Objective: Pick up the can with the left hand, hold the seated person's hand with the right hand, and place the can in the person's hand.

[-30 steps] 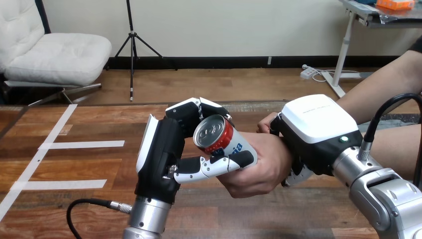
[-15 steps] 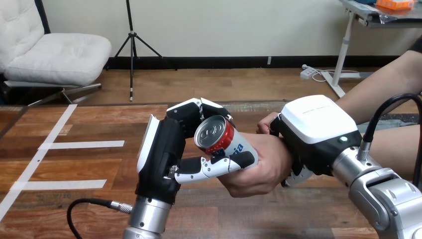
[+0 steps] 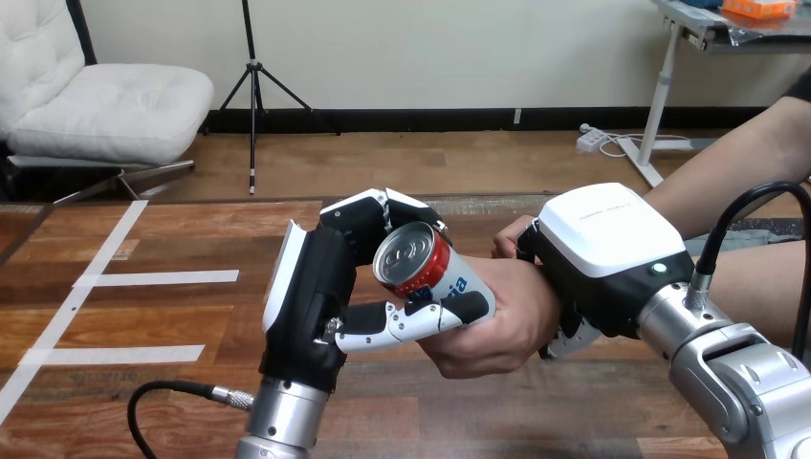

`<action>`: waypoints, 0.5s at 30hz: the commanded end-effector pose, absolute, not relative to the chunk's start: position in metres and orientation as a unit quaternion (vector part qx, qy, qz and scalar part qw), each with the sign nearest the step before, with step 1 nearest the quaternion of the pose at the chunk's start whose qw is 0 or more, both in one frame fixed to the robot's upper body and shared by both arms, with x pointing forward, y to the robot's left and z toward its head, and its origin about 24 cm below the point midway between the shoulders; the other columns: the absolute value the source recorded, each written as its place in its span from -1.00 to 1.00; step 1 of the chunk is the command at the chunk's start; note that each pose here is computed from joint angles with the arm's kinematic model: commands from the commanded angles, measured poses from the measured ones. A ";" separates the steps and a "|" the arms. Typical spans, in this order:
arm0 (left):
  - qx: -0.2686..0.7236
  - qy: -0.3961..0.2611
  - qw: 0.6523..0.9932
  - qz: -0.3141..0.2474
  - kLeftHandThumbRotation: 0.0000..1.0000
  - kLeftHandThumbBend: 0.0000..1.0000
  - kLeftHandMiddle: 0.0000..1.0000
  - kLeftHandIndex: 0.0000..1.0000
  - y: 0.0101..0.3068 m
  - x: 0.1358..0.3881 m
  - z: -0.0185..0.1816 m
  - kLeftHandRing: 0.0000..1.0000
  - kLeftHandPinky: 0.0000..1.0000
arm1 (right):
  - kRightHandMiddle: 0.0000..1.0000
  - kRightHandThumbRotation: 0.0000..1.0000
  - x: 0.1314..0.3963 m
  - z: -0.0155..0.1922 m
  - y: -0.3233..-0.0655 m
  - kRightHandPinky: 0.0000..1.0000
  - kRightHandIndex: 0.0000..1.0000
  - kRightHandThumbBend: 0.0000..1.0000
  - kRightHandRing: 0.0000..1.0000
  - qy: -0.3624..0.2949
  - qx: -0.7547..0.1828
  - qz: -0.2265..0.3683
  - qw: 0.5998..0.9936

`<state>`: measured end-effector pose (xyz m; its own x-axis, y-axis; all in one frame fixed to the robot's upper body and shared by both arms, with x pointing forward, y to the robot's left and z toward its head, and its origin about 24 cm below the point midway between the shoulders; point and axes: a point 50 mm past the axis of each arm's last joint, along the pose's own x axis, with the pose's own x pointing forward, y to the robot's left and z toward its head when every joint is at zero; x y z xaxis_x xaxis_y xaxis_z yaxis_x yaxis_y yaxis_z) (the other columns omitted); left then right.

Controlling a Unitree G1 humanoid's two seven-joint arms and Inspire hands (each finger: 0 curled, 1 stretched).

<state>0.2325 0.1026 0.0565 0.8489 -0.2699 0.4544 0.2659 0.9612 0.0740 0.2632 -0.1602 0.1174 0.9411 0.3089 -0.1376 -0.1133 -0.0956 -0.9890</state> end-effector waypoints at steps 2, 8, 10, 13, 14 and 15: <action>0.002 -0.280 0.942 -0.184 -0.96 0.56 -0.15 -0.08 0.082 0.235 0.074 -0.23 -0.32 | -0.31 -1.00 0.275 0.131 -0.161 -0.62 -0.03 0.62 -0.49 -0.086 -0.719 0.124 0.678; 0.005 -0.281 0.943 -0.182 -0.97 0.55 -0.15 -0.08 0.082 0.235 0.074 -0.23 -0.31 | -0.29 -1.00 0.274 0.131 -0.162 -0.60 0.00 0.62 -0.47 -0.083 -0.724 0.124 0.674; 0.006 -0.281 0.942 -0.181 -0.96 0.54 -0.14 -0.08 0.083 0.235 0.074 -0.22 -0.31 | -0.24 -1.00 0.274 0.131 -0.162 -0.56 0.02 0.63 -0.42 -0.082 -0.725 0.124 0.673; 0.011 -0.282 0.942 -0.181 -0.93 0.53 -0.13 -0.07 0.083 0.235 0.074 -0.21 -0.31 | -0.13 -1.00 0.274 0.130 -0.163 -0.47 0.09 0.65 -0.30 -0.082 -0.726 0.123 0.672; 0.015 -0.281 0.942 -0.182 -0.93 0.53 -0.13 -0.07 0.083 0.236 0.074 -0.21 -0.31 | -0.13 -1.00 0.274 0.130 -0.163 -0.47 0.09 0.65 -0.30 -0.081 -0.727 0.123 0.671; 0.019 -0.281 0.942 -0.182 -0.89 0.53 -0.10 -0.04 0.083 0.236 0.074 -0.18 -0.29 | -0.05 -1.00 0.274 0.130 -0.163 -0.37 0.15 0.67 -0.20 -0.081 -0.727 0.122 0.670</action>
<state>0.2323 0.1017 0.0563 0.8471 -0.2802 0.4515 0.2674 0.9590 0.0935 0.2637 -0.1610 0.1161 0.9418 0.3041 -0.1433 -0.1184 -0.0990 -0.9880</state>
